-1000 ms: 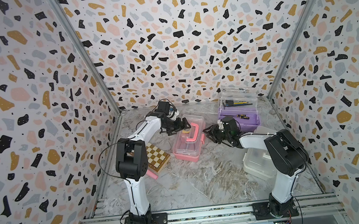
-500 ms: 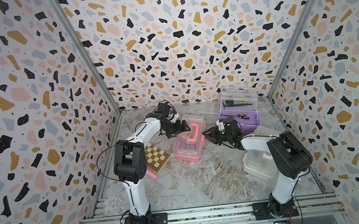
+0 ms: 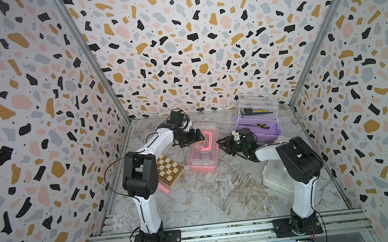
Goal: Close toolboxes
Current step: Fasten the toolbox latch on the toolbox.
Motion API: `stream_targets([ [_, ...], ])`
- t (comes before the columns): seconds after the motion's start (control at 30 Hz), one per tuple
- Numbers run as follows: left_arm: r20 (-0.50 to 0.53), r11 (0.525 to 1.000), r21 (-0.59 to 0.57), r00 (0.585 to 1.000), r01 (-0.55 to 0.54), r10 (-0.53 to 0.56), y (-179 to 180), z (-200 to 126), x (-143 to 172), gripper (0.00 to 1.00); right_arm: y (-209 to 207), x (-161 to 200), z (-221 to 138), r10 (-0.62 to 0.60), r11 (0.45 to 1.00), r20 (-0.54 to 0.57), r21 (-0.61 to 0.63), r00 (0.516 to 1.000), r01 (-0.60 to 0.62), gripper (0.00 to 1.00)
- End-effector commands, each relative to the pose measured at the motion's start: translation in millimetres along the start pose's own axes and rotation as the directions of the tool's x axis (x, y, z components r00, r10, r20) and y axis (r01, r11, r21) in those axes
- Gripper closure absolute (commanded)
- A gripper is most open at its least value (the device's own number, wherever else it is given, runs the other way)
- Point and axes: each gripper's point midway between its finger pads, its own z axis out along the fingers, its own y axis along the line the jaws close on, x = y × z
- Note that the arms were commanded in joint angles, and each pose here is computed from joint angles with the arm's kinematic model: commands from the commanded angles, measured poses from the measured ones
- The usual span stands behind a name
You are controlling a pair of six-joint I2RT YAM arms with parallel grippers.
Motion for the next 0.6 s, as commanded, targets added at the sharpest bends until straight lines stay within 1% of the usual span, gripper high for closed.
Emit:
stream_targets([
  [0.0,-0.268,0.986,0.146,0.962,0.086,-0.044,-33.6,45.2,72.4,0.08,57.4,50.3,18.3,-0.099,0.983,-0.159,-0.169,0.982,0.072,0.59],
  [0.13,-0.266,0.988,0.142,0.963,0.068,-0.028,-33.9,44.5,68.1,0.08,58.2,52.3,20.5,-0.091,0.982,-0.171,-0.18,0.981,0.059,0.6],
  [0.27,-0.219,0.992,0.102,0.975,0.068,-0.044,-21.6,30.7,45.3,0.06,50.4,44.9,10.7,-0.087,0.987,-0.144,-0.149,0.986,0.065,0.6],
  [0.4,-0.126,0.993,0.038,0.987,0.108,-0.102,3.8,-0.1,4.8,0.01,40.6,31.8,-5.0,-0.102,0.993,-0.118,-0.075,0.988,0.094,0.59],
  [0.47,-0.058,0.994,0.011,0.992,0.113,-0.112,11.8,-21.1,-18.5,0.01,36.9,29.0,-15.3,-0.13,0.992,-0.112,-0.023,0.985,0.128,0.55],
  [0.57,0.035,0.994,-0.003,0.993,0.111,-0.111,13.3,-55.9,-48.6,0.01,41.8,29.7,-29.6,-0.209,0.976,-0.122,0.04,0.97,0.216,0.49],
])
